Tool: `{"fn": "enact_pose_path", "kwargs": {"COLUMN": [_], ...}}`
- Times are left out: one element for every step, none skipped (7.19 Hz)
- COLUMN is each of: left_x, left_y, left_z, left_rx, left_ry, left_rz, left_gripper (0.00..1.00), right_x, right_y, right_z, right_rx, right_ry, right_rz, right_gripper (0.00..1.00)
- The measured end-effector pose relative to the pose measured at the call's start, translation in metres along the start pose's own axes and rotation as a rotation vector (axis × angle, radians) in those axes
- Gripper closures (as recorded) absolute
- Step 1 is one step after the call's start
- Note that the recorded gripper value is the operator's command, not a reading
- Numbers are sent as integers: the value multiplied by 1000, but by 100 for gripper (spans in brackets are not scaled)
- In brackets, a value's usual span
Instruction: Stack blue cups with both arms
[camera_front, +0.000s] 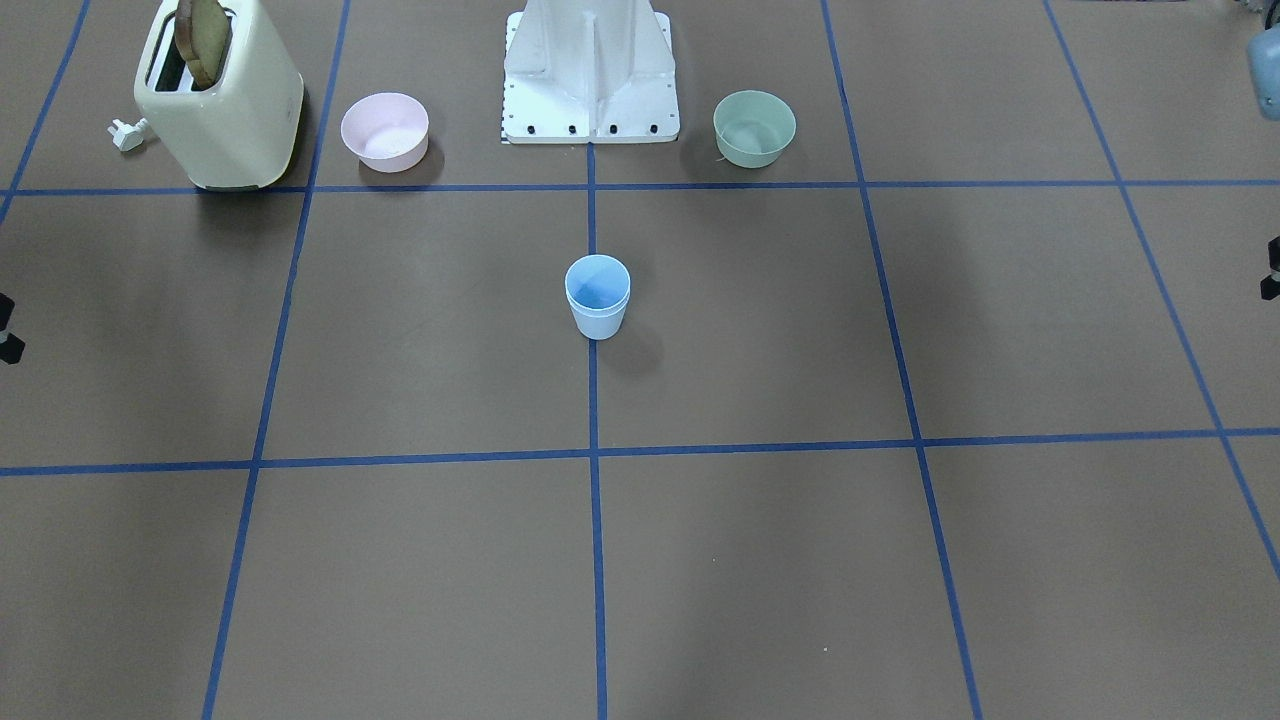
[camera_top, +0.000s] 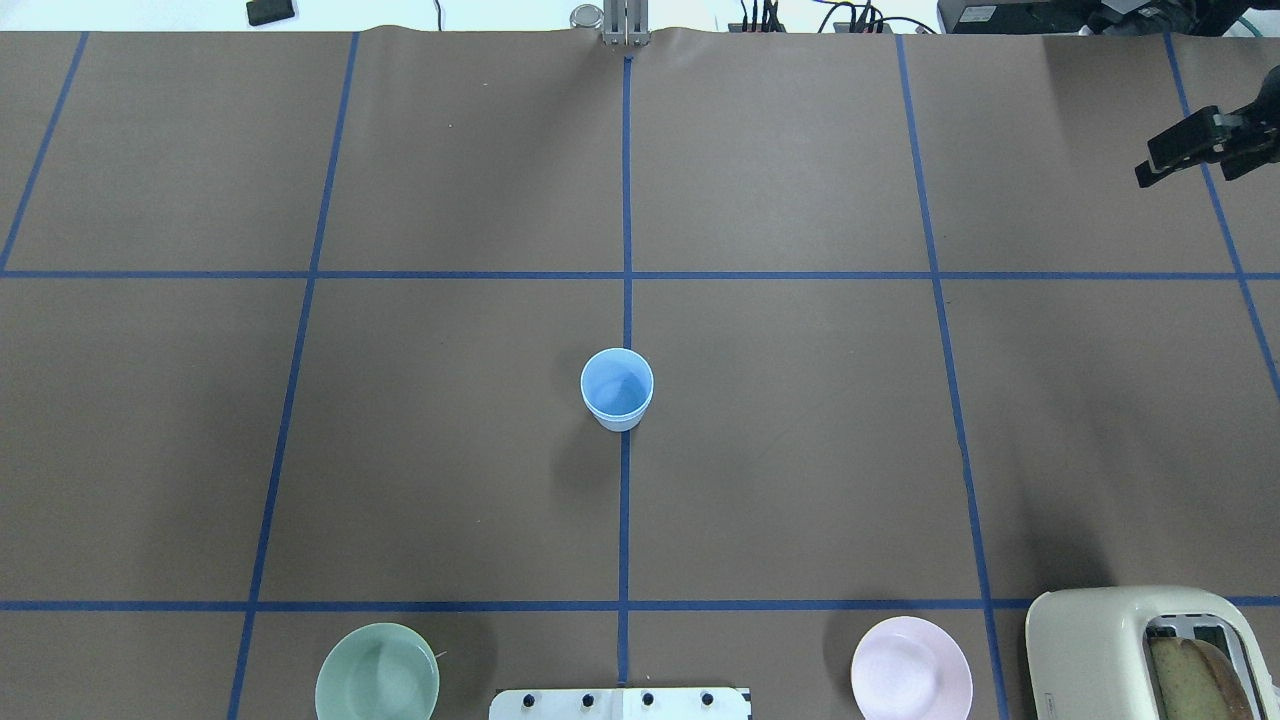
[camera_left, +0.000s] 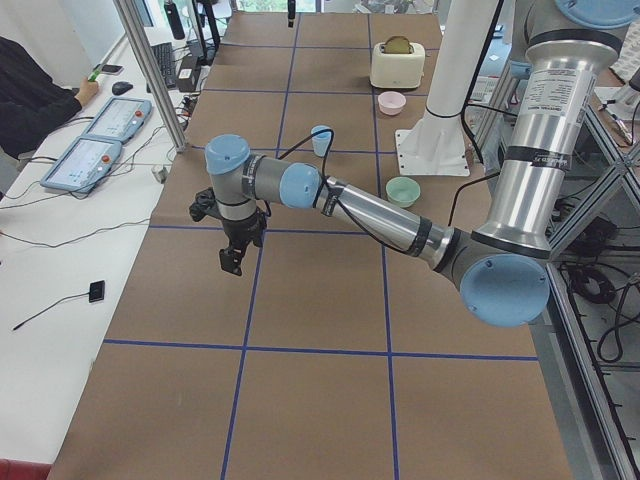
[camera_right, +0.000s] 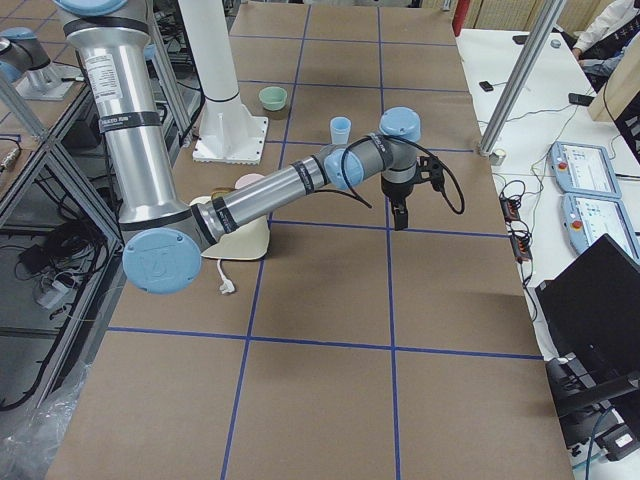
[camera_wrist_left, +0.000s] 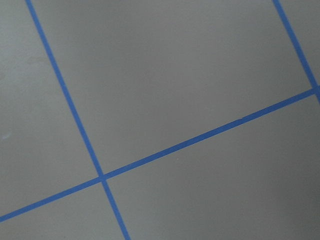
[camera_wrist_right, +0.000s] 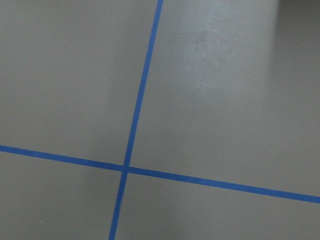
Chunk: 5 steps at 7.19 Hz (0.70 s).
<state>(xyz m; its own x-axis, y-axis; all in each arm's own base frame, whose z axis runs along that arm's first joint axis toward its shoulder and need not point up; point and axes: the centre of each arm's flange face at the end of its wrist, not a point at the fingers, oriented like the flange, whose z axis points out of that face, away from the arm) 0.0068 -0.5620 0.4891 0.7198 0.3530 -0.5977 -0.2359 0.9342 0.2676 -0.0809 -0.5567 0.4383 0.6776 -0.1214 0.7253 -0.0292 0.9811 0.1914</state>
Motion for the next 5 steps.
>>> {"fn": "enact_pose_path", "kwargs": {"left_x": [-9, -17, -26, -32, -35], "left_y": [5, 11, 18, 25, 30], "left_z": [-1, -1, 0, 2, 5], "left_rx": [-1, -2, -6, -12, -15], "left_ry": [-2, -4, -4, 3, 20], "left_rz": [-20, -42, -65, -82, -100], "left_gripper": [1, 1, 1, 1, 1], "right_x": [34, 66, 95, 118, 136], "right_y": [5, 13, 22, 33, 45], "right_z": [-3, -5, -4, 0, 5], "right_rx": [-4, -10, -18, -32, -48], "right_ry": [9, 22, 34, 44, 51], "right_rz": [-2, 0, 9, 21, 36], "right_gripper": [0, 0, 0, 0, 0]}}
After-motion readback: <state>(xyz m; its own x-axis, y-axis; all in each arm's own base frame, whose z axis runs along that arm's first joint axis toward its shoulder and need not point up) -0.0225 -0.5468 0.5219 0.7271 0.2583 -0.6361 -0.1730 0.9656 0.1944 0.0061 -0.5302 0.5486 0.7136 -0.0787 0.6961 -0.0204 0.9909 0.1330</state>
